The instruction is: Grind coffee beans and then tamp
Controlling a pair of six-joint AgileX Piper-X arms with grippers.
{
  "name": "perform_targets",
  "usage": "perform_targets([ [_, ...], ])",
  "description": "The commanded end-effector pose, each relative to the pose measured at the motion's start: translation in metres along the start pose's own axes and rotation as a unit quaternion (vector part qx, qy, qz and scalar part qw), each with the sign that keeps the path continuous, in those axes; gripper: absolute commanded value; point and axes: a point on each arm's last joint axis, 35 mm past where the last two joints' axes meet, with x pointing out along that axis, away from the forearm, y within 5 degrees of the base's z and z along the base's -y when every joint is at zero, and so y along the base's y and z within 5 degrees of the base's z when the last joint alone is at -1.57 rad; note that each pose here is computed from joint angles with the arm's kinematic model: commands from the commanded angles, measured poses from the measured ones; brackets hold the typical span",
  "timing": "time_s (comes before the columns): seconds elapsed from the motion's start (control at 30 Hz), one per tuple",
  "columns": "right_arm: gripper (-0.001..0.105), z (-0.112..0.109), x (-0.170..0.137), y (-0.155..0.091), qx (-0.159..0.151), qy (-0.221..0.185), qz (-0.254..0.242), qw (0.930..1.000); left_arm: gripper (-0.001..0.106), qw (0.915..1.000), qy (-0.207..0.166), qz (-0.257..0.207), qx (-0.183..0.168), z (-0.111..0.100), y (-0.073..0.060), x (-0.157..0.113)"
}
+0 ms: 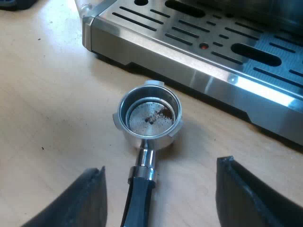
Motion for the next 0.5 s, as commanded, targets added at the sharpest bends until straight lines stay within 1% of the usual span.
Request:
perform_targets([
  [0.03, 0.054, 0.003, -0.001, -0.001, 0.006, -0.011, -0.002, 0.9999, 0.006, 0.9999, -0.012, -0.001, 0.007, 0.009, -0.004, -0.002],
  [0.17, 0.054, 0.004, -0.001, -0.001, 0.009, -0.015, -0.002, 0.9998, 0.006, 0.9998, -0.016, -0.001, 0.009, 0.019, -0.004, 0.0],
  [0.2, 0.054, 0.004, -0.001, -0.001, 0.008, -0.014, -0.002, 0.9999, 0.006, 0.9998, -0.017, -0.001, 0.009, 0.026, -0.004, 0.001],
  [0.27, 0.054, 0.004, -0.001, -0.001, 0.008, -0.014, -0.002, 0.9999, 0.006, 0.9999, -0.014, -0.001, 0.008, 0.028, -0.003, 0.003],
  [0.33, 0.054, 0.004, -0.001, -0.001, 0.008, -0.014, -0.002, 0.9999, 0.006, 1.0, -0.002, 0.0, 0.002, 0.036, 0.001, 0.014],
  [0.37, 0.054, 0.004, -0.001, -0.001, 0.008, -0.014, -0.002, 0.9999, 0.006, 1.0, -0.001, 0.0, 0.002, 0.038, 0.001, 0.015],
  [0.5, 0.054, 0.004, -0.001, -0.001, 0.008, -0.014, -0.002, 0.9999, 0.006, 0.9997, 0.023, 0.002, 0.002, 0.038, 0.007, 0.029],
])
